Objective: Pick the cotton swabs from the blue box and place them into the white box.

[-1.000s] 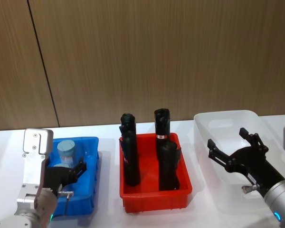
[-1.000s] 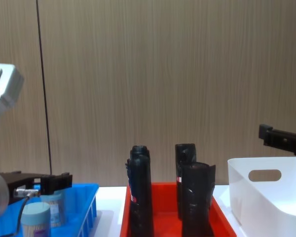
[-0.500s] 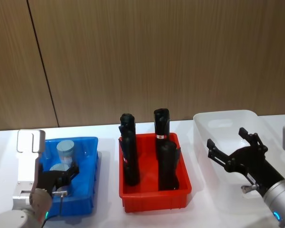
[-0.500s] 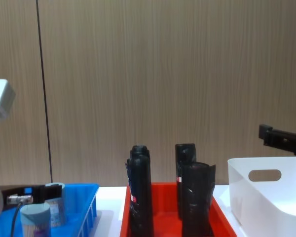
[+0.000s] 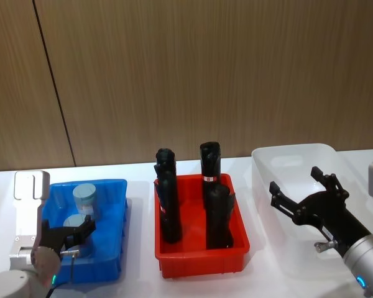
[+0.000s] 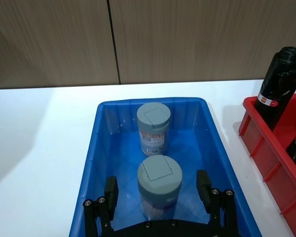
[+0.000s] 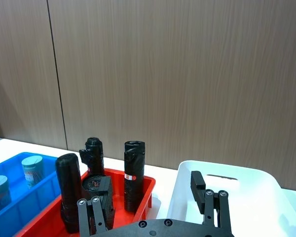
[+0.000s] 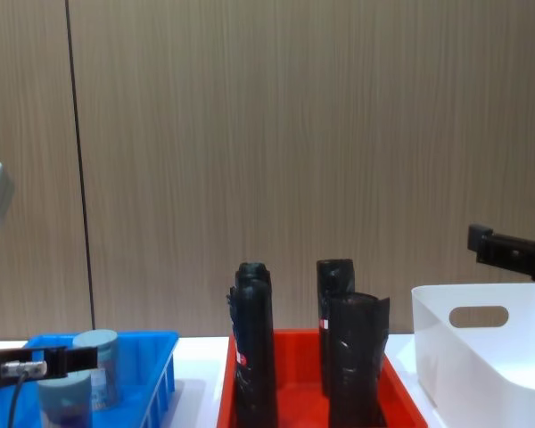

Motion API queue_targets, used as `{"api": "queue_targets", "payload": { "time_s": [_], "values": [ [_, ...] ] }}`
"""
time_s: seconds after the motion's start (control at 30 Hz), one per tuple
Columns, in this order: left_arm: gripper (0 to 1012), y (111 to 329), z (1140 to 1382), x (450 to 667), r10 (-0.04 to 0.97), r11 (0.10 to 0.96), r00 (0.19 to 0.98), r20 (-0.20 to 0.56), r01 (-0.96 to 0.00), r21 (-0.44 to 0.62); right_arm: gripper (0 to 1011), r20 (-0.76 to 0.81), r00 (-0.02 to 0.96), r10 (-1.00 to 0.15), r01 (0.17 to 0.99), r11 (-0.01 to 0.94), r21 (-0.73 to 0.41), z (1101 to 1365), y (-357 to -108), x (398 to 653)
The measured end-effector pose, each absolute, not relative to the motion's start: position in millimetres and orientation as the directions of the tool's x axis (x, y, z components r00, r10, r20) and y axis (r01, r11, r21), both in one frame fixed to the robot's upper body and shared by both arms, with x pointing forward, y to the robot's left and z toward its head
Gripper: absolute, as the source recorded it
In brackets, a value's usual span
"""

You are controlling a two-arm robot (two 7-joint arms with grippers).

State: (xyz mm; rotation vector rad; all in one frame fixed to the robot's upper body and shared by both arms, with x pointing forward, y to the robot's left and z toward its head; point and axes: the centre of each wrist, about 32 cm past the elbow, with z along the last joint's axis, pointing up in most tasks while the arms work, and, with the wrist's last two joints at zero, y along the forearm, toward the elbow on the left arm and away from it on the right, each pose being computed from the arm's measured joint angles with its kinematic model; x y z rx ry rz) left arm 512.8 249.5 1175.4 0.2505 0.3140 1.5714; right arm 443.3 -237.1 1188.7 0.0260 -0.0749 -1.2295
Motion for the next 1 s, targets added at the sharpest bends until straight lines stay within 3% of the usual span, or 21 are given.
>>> {"api": "queue_targets", "payload": {
  "time_s": [1.0],
  "values": [
    [1004, 260.4, 1172.2, 544.8, 0.998, 0.062, 0.06, -0.018, -0.91, 0.411, 1002, 0.043, 0.333, -0.942, 0.94, 0.335, 0.06, 1188.7, -237.1, 443.3]
  ]
}}
